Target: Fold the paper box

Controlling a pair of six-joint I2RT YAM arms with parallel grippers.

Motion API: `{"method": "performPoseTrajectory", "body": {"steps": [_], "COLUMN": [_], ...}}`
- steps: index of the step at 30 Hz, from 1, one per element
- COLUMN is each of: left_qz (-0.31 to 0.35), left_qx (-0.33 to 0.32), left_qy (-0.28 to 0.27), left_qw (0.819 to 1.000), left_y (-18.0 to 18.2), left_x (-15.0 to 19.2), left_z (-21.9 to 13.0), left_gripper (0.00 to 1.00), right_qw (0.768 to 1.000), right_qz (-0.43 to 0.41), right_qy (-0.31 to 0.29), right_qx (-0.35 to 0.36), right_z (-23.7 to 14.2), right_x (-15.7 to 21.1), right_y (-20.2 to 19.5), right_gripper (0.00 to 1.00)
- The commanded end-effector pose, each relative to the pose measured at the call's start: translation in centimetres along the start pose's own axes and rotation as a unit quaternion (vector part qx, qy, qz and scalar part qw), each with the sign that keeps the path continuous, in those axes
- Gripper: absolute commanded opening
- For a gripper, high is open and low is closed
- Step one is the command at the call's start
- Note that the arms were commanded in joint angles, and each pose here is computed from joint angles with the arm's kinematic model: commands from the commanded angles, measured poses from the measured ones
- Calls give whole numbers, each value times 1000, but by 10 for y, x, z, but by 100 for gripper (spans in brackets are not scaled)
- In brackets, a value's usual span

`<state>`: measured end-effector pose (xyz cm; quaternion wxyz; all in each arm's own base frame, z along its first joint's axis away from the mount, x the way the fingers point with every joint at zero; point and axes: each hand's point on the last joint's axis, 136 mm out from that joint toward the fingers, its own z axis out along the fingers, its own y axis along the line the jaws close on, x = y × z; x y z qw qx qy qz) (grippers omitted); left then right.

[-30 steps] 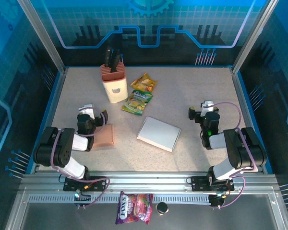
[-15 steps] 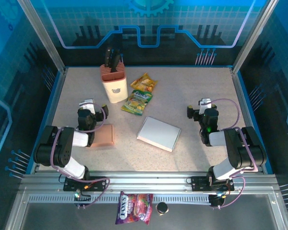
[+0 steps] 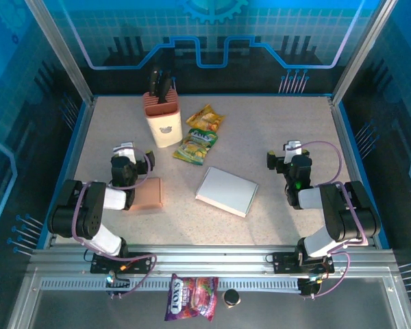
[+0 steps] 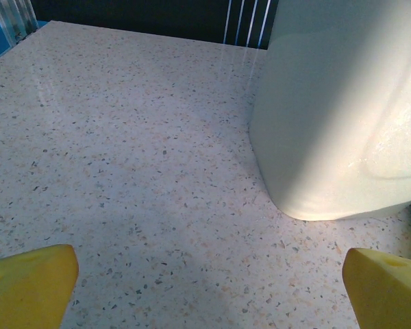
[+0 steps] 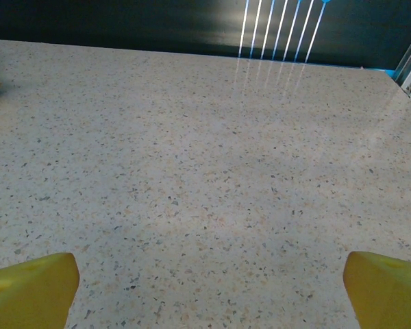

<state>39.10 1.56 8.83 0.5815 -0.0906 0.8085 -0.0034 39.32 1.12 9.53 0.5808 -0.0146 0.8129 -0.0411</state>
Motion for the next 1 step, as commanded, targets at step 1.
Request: {"method": "performPoseTrajectory", "body": {"steps": [1], "left_qz": [11], "left_qx": [1], "left_qy": [-11], "left_qw": [1000], "left_y": [-1], "left_x": [-8], "left_z": [1], "left_gripper": [99], "right_qw": [1000], "right_qz": [-14], "right_qy": [-21], "right_qx": [14], "right_z": [-3], "right_x": [-6], "right_y": [2], "right_gripper": [100]}}
